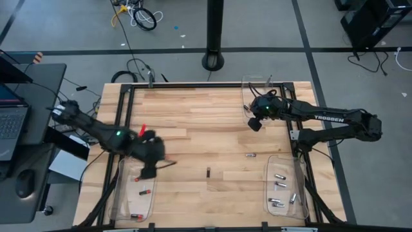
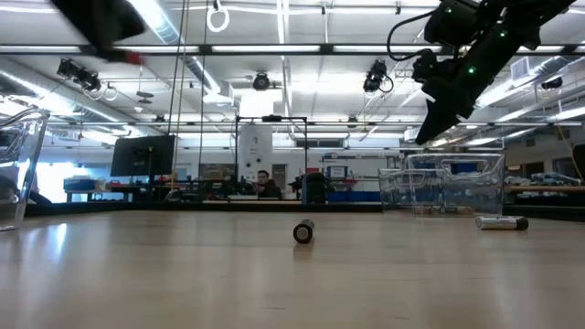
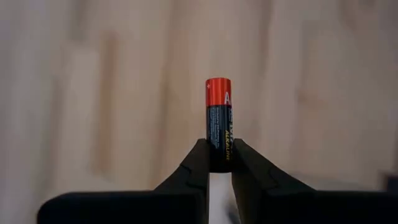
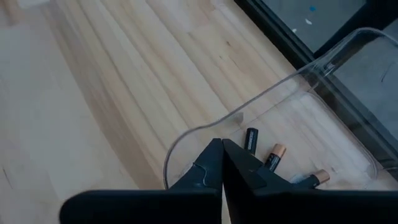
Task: Sort batteries
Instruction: Put the orange battery into the bottom left transparent bin
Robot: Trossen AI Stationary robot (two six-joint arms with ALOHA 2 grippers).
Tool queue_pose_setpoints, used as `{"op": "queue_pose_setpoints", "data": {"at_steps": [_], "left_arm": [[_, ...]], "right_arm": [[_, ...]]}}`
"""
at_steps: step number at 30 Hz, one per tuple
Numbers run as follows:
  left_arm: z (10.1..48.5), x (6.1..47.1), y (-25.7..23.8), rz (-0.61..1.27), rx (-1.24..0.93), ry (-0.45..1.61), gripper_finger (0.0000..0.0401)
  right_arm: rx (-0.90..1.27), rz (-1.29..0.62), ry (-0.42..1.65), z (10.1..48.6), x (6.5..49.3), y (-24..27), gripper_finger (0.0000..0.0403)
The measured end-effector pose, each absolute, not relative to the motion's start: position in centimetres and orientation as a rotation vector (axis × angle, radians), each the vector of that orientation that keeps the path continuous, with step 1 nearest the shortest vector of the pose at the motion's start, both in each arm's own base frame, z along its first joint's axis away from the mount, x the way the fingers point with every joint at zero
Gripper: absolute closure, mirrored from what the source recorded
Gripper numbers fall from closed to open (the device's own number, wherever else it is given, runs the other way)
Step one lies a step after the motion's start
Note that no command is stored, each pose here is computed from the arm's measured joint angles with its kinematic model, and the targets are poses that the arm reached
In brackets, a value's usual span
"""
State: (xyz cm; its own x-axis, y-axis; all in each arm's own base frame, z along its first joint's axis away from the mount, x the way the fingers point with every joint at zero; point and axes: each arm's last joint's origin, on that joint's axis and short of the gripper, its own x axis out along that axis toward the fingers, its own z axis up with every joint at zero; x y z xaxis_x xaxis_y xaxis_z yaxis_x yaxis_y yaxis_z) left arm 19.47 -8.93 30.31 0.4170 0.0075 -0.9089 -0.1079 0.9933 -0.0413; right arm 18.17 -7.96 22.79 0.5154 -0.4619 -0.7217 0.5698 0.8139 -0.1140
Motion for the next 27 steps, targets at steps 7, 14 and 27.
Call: {"op": "queue_pose_setpoints", "data": {"at_steps": [7,14,27], "left_arm": [[30.1,15.4,-13.0,0.123,-0.337,1.293,0.0357],[26.8,12.3,-15.6,0.227,-0.425,1.319,0.0357],[17.6,11.6,-15.6,0.099,-0.59,1.336,0.0357]], "right_arm": [[0.141,-0.623,0.791,23.0,18.4,-8.0,0.0379],[0.107,-0.609,0.787,23.1,18.5,-8.1,0.0392],[0.107,-0.611,0.744,23.4,18.7,-8.2,0.039]]}}
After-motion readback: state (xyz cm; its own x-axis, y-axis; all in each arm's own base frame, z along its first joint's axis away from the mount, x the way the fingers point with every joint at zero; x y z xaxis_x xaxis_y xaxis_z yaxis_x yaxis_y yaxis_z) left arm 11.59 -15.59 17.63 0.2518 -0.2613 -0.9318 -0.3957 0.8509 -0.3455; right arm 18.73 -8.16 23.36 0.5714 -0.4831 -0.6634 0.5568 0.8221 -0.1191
